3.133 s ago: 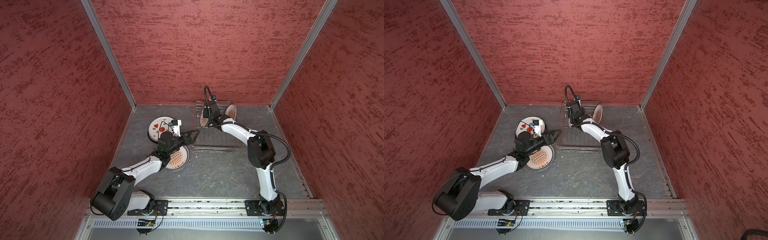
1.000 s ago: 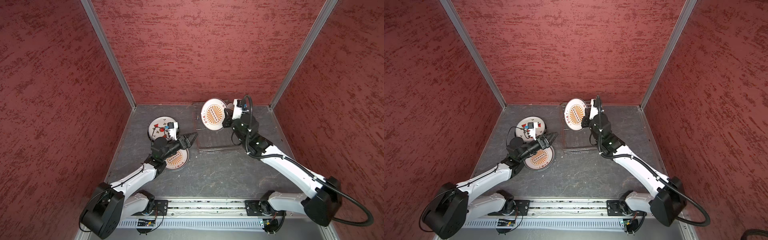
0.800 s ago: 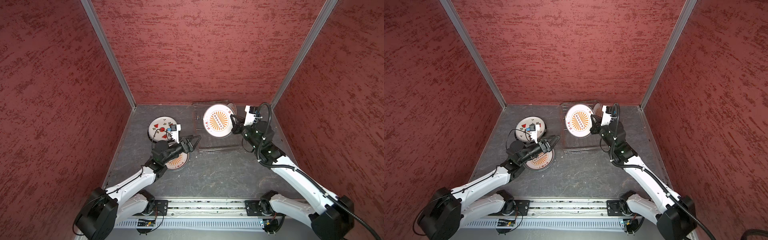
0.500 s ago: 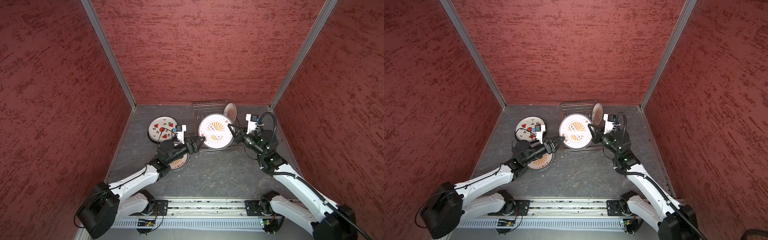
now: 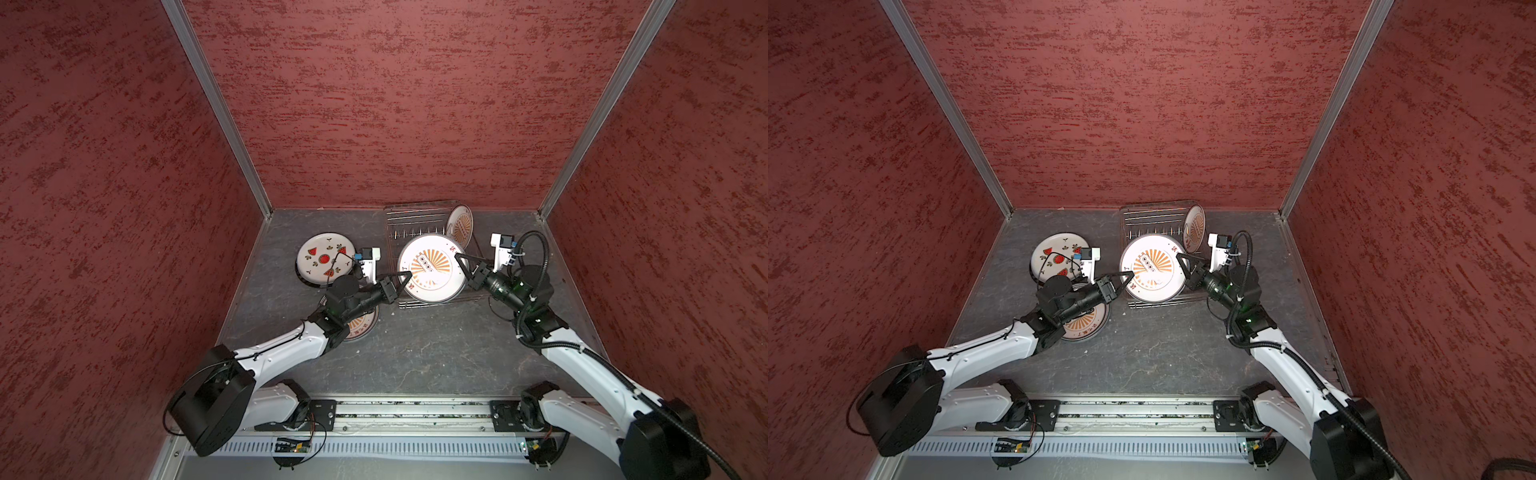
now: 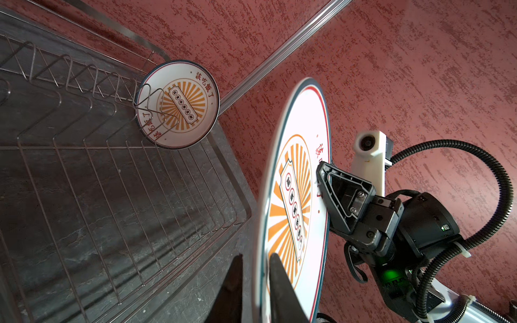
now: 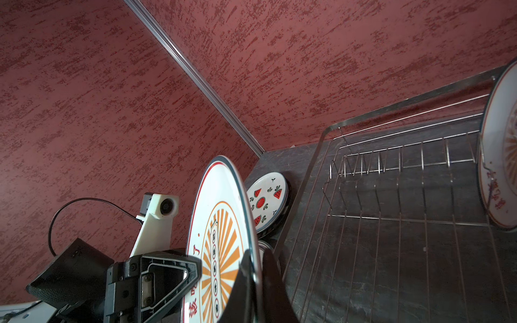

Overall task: Unload the plates from the dish rack
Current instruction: Place the plate among the plates.

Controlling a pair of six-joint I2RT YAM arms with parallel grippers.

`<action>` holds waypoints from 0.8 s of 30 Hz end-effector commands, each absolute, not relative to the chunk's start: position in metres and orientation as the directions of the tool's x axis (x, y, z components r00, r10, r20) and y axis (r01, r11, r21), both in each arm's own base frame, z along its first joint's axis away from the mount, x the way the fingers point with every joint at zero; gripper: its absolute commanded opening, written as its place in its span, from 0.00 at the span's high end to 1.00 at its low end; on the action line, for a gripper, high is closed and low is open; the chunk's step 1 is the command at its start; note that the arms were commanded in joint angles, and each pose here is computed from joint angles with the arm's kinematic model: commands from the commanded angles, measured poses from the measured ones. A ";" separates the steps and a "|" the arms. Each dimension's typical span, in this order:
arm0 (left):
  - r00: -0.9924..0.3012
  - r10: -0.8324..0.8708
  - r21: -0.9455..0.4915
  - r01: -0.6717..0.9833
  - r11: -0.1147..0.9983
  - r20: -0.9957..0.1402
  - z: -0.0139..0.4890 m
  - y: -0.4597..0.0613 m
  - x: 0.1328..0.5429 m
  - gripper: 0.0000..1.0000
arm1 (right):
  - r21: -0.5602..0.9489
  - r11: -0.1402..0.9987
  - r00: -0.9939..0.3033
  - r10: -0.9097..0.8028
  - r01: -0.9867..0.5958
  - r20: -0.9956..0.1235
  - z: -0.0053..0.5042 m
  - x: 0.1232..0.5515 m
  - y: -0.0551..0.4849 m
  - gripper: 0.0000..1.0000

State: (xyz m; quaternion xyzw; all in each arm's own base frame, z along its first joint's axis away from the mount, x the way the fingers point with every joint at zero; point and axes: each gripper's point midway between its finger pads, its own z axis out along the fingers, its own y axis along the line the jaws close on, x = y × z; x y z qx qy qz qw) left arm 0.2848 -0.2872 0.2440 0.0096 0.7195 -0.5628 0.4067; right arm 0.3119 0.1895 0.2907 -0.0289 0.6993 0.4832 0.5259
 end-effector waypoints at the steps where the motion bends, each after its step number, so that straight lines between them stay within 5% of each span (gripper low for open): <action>1: -0.673 -0.450 -0.809 0.476 0.345 -0.587 0.250 -0.290 0.289 0.79 | 0.625 0.473 -0.395 0.500 -0.621 -0.770 0.313 0.307 0.192 1.00; 7: -0.702 -0.448 -0.832 0.442 0.336 -0.554 0.240 -0.293 0.292 0.96 | 0.609 0.511 -0.378 0.488 -0.606 -0.786 0.300 0.310 0.189 0.96; 16: -0.740 -0.475 -0.878 0.376 0.295 -0.476 0.240 -0.293 0.302 1.00 | 0.618 0.487 -0.421 0.458 -0.618 -0.783 0.284 0.315 0.199 0.49; 20: -0.735 -0.491 -0.883 0.374 0.283 -0.468 0.245 -0.291 0.303 1.00 | 0.626 0.489 -0.446 0.443 -0.607 -0.778 0.279 0.315 0.200 0.05; 24: -0.723 -0.503 -0.881 0.376 0.287 -0.473 0.249 -0.286 0.302 1.00 | 0.631 0.535 -0.451 0.441 -0.562 -0.776 0.270 0.320 0.195 0.01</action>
